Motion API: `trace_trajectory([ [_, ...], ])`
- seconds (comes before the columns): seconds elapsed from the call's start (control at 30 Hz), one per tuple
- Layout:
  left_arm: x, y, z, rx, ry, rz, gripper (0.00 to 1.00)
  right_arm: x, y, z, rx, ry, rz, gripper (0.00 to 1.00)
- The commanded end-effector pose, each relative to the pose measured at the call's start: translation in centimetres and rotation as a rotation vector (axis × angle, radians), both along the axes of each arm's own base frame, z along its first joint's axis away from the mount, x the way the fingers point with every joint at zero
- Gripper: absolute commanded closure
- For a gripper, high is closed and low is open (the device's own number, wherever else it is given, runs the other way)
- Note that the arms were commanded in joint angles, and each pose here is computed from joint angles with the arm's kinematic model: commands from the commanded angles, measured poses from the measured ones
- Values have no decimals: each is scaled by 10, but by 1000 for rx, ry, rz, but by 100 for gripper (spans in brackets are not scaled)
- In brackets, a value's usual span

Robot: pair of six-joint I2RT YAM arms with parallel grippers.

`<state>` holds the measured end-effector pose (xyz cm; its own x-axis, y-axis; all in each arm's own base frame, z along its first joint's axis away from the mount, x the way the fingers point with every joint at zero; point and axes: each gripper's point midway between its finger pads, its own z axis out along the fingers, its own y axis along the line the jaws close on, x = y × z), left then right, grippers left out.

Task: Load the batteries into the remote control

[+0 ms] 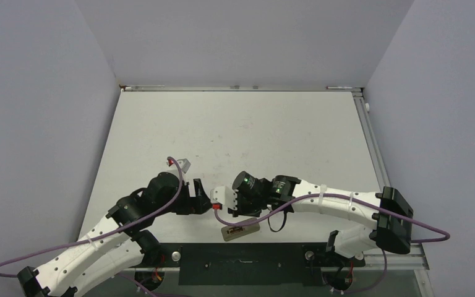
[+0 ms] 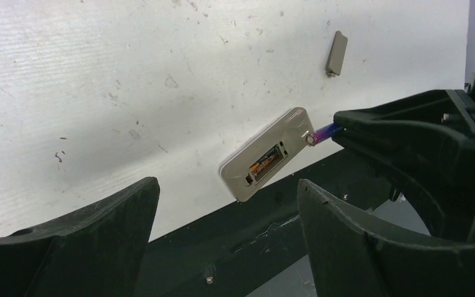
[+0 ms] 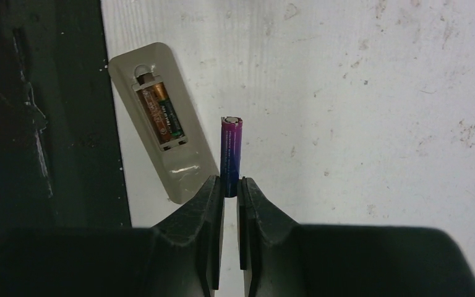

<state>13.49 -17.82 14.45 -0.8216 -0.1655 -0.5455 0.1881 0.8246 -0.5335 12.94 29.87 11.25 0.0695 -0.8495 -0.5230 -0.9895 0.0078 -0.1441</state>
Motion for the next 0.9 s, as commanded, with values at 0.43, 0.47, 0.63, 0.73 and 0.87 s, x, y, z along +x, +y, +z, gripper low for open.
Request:
trace_trajectory([
  [0.43,-5,-14,-19,-69,91,18,20,-33,-1,-27,-121,-57,147,91],
  [0.47,-5,-14,-20,-71,93,17,20,-34,-1,-30,-134,-56,157,92],
  [0.63,-5,-14,-20,-76,91,15,20,-39,0,-43,-178,-65,220,92],
  [0.73,-5,-14,-20,-73,89,13,20,-38,1,-45,-193,-84,247,92],
  [0.87,-6,-14,-22,-71,90,10,19,-37,0,-51,-236,-94,280,91],
])
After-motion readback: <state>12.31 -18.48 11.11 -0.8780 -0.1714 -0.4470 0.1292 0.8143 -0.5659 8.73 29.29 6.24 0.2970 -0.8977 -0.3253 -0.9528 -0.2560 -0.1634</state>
